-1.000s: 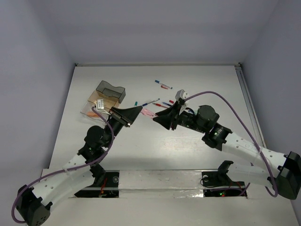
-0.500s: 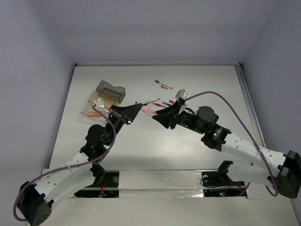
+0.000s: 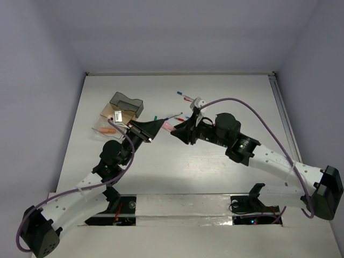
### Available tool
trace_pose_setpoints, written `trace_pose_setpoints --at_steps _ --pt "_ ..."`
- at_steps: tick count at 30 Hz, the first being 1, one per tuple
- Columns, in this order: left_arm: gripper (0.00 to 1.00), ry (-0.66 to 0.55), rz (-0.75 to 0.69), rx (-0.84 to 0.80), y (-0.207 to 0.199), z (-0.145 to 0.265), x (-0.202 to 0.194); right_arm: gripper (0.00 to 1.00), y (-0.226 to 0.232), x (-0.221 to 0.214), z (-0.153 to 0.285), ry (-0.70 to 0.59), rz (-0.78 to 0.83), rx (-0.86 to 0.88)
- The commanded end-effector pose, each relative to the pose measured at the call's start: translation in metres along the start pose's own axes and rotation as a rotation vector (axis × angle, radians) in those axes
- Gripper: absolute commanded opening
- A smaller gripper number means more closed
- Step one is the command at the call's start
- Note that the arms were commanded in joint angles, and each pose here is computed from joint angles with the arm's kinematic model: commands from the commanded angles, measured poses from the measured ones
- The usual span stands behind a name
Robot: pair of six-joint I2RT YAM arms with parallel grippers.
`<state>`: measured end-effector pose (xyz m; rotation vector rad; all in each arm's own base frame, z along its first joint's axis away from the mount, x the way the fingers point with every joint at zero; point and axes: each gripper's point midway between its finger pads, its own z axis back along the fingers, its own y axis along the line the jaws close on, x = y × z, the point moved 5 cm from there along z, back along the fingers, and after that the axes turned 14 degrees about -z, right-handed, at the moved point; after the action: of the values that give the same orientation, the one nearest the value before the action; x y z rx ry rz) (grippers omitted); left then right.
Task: Sort the stationery into containers
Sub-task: Close the pen cap on the pen.
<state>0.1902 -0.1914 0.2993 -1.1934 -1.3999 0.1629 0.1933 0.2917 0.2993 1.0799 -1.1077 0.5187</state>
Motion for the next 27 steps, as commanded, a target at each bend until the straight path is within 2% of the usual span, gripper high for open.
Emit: trace_pose_setpoints --at_steps 1,9,19,22,23,25,26,27 --pt "0.00 0.040 0.009 -0.143 -0.025 0.002 -0.001 0.00 0.009 0.038 -0.010 -0.093 0.014 0.004" --pt "0.00 0.027 0.015 -0.164 -0.032 0.006 0.006 0.00 0.021 0.059 -0.012 -0.186 0.009 0.058" --pt "0.00 0.038 0.035 -0.147 -0.030 0.004 0.003 0.00 0.030 0.074 -0.046 -0.197 0.008 0.125" --pt "0.00 -0.038 -0.009 -0.086 -0.027 0.008 0.020 0.39 0.029 0.069 -0.037 -0.192 -0.002 0.111" --pt "0.00 -0.060 -0.031 -0.075 -0.027 0.010 0.025 0.55 0.029 0.067 -0.028 -0.191 -0.006 0.102" --pt "0.00 -0.100 -0.037 -0.050 -0.025 0.015 0.033 0.67 0.026 0.061 -0.018 -0.180 -0.019 0.070" --pt "0.00 -0.113 -0.037 -0.047 -0.025 0.017 0.035 0.77 0.021 0.050 -0.014 -0.157 -0.032 0.056" --pt "0.00 -0.123 -0.032 -0.046 -0.025 0.018 0.036 0.80 0.024 0.051 -0.005 -0.171 -0.053 0.062"
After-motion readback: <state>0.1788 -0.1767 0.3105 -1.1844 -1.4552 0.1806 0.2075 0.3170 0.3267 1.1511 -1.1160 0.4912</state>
